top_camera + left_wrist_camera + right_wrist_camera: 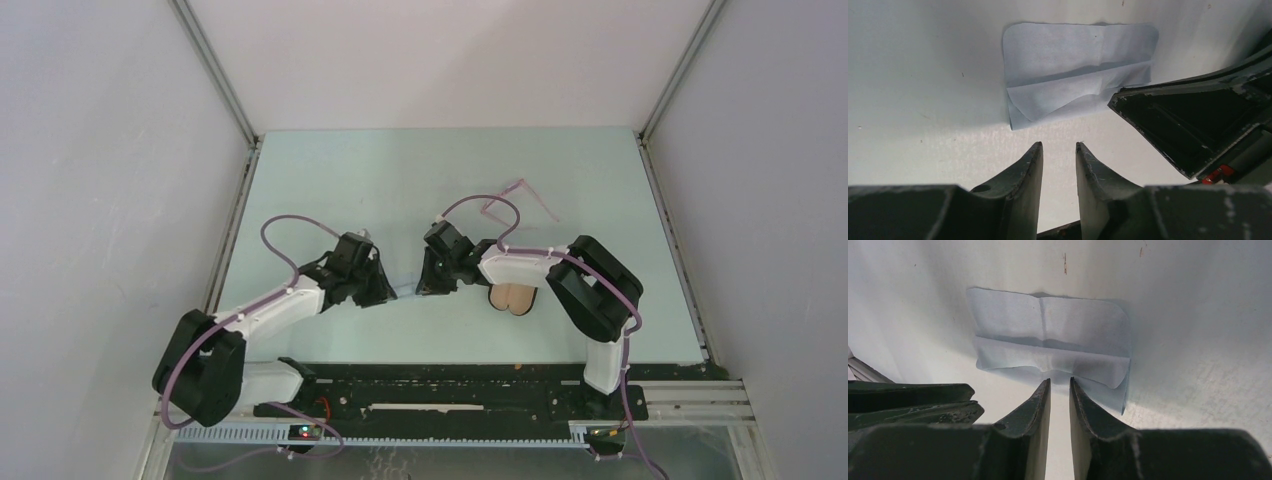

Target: Organize the sunglasses

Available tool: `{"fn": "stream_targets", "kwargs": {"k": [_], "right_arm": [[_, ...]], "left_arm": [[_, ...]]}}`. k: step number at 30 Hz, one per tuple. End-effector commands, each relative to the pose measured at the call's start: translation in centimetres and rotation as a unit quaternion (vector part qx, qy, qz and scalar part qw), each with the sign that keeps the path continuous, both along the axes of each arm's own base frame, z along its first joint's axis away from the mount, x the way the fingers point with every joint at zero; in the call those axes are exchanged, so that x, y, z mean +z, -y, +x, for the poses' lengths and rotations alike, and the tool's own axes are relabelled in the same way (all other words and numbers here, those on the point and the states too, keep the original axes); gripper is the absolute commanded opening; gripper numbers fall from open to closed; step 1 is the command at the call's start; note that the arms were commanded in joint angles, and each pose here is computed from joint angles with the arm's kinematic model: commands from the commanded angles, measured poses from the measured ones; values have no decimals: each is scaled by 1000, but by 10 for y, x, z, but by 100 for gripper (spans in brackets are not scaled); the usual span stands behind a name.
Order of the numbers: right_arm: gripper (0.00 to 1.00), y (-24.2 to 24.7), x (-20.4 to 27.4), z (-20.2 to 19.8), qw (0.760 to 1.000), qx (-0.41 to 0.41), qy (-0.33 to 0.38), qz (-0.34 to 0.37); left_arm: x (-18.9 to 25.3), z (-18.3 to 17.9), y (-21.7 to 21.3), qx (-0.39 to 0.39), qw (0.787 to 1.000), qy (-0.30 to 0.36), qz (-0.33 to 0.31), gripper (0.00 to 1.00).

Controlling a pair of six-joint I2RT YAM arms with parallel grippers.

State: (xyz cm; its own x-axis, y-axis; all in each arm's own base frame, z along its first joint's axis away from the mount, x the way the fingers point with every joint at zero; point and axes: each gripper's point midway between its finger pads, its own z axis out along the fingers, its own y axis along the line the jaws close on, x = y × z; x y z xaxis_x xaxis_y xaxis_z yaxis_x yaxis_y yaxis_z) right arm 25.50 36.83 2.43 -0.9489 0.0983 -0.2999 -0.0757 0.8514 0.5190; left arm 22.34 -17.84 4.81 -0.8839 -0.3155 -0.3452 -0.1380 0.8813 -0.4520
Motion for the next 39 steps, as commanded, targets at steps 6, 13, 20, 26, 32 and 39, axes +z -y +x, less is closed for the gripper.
{"fn": "stream_targets", "kwargs": {"k": [6, 13, 20, 26, 32, 39], "right_arm": [[28, -5, 25, 14, 999, -9, 29, 16], [27, -1, 14, 12, 1000, -11, 24, 0], [27, 0, 11, 12, 1000, -11, 22, -5], [27, 0, 11, 12, 1000, -11, 21, -5], [26, 0, 11, 11, 1000, -11, 21, -5], [26, -1, 10, 11, 1000, -10, 20, -3]], "left_arm": [[7, 19, 12, -3, 1000, 12, -11, 34], [4, 26, 11, 2, 1000, 12, -1, 34], [2, 37, 10, -1, 1000, 11, 12, 33], [1, 41, 6, -8, 1000, 6, 25, 33], [7, 37, 8, -21, 1000, 0, 22, 33], [6, 26, 3, -14, 1000, -8, 20, 32]]}}
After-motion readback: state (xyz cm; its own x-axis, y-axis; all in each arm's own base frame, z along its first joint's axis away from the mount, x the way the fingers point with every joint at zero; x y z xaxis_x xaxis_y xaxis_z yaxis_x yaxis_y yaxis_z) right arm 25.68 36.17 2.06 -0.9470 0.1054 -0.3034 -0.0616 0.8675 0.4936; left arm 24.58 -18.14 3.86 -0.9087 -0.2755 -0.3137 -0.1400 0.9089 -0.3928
